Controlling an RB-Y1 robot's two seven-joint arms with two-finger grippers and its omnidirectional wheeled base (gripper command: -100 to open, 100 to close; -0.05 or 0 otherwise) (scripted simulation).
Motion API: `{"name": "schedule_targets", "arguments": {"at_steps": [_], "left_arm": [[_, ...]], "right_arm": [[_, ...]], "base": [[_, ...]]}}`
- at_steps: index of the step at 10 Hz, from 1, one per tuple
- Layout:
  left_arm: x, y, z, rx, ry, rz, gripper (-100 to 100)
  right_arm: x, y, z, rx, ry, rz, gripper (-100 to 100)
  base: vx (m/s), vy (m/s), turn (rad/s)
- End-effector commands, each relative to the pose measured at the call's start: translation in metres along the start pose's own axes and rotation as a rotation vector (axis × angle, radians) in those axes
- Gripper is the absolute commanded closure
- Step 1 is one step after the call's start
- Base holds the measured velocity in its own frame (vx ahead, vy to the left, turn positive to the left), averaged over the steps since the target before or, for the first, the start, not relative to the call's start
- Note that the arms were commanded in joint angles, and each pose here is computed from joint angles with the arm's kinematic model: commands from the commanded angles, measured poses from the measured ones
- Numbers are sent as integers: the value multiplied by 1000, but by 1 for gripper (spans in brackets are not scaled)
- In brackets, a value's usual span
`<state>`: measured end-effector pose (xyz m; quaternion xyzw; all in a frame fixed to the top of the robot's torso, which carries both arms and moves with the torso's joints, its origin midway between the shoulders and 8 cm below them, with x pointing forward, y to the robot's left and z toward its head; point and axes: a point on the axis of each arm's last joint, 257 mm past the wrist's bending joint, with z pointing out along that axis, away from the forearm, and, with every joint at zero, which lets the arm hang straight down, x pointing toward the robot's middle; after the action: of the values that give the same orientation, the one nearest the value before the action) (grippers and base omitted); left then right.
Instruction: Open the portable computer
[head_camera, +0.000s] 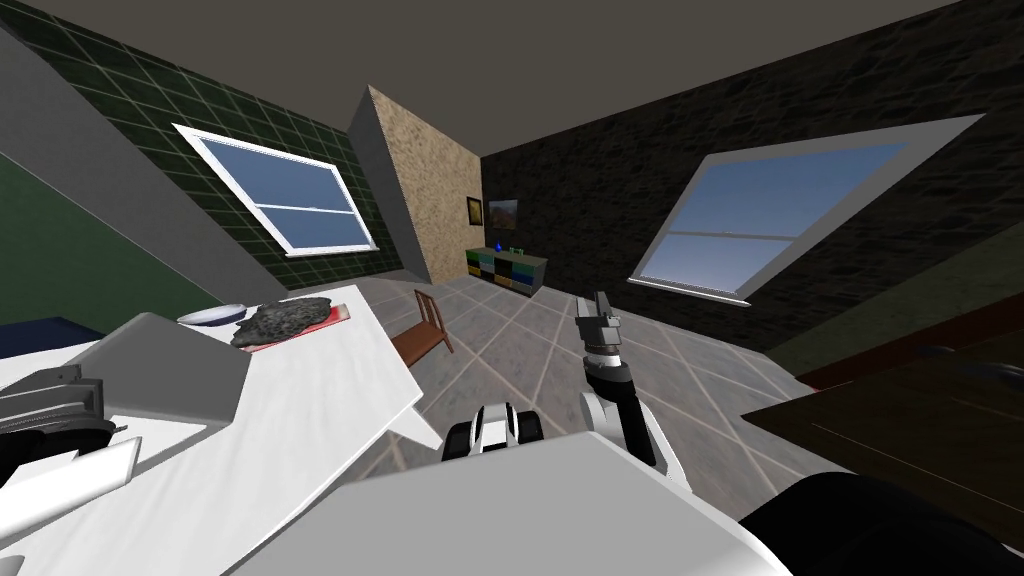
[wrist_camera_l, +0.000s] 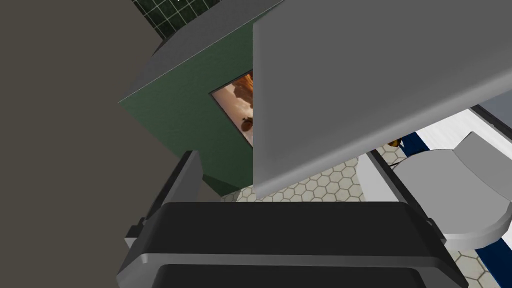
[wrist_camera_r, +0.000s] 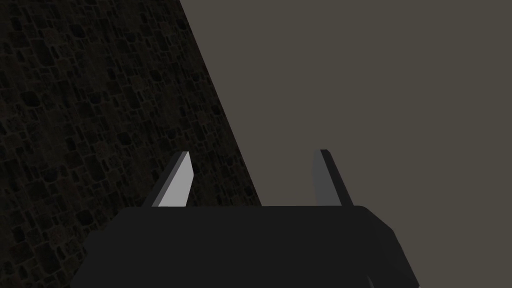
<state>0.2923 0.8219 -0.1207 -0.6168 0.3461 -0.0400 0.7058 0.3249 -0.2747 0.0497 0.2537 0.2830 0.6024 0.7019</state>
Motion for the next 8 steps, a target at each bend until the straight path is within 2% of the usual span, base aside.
{"name": "schedule_targets", "arguments": {"at_steps": [1,2,3,4,5,6,7,8], "left_arm": [[0,0,0,0,0,-1,100],[4,2,0,-11,2,-74,100],[6,2,1,-14,4,-111,100],[11,2,1,-21,7,-186,100],[14,2,2,-24,9,-223,100],[19,2,2,-31,13,-297,100],[21,2,2,-35,15,-334,100],[19,-4,3,-19,16,-301,100]], "right_arm": [[0,0,0,0,0,0,0],[0,0,0,0,0,0,0],[0,0,0,0,0,0,0],[0,0,0,0,0,0,0],[0,0,0,0,0,0,0],[0,0,0,0,0,0,0],[0,0,0,0,0,0,0],[0,0,0,0,0,0,0]], "base": [[2,-2,10],[-73,37,-8],[-106,75,-19],[-129,99,-11],[-122,113,-14],[-148,111,-5],[-149,102,-9],[-59,46,-11]]}}
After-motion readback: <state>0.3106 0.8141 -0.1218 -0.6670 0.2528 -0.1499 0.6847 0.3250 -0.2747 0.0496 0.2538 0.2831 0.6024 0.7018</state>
